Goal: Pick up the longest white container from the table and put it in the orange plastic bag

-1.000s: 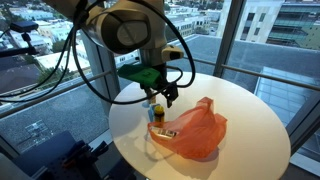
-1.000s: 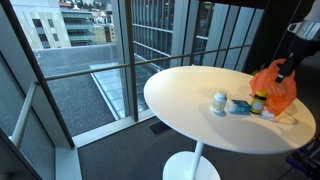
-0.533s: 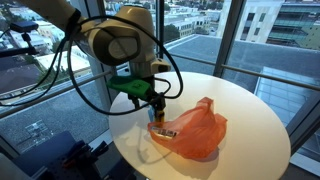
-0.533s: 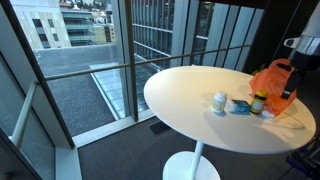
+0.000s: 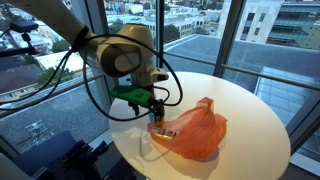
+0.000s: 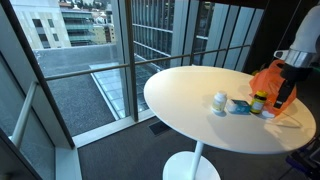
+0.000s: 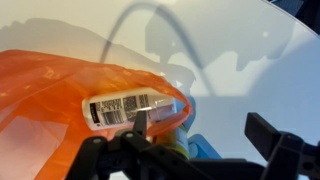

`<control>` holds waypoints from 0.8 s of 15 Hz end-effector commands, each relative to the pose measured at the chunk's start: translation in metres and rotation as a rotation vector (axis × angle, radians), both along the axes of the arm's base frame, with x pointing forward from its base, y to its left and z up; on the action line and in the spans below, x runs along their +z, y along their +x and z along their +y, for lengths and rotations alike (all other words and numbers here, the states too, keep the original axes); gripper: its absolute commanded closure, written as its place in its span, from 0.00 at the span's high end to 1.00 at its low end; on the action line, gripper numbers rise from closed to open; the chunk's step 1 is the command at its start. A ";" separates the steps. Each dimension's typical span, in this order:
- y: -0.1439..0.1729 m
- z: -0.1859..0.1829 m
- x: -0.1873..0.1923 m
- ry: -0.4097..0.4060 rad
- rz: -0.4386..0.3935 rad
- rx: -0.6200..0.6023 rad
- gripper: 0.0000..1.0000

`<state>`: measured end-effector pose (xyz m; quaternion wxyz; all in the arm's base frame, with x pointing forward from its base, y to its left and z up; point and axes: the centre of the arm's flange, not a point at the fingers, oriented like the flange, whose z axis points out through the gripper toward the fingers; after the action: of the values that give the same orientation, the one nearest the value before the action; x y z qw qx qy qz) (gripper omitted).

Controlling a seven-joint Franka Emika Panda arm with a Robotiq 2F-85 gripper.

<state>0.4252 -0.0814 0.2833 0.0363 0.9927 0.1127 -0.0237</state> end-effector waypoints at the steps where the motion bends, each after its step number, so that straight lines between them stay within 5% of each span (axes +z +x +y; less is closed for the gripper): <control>1: 0.010 0.008 -0.015 -0.013 -0.006 0.004 1.00; 12: 0.019 0.014 -0.043 -0.011 0.032 0.000 0.95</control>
<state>0.4340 -0.0679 0.2445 0.0340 0.9912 0.1215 -0.0410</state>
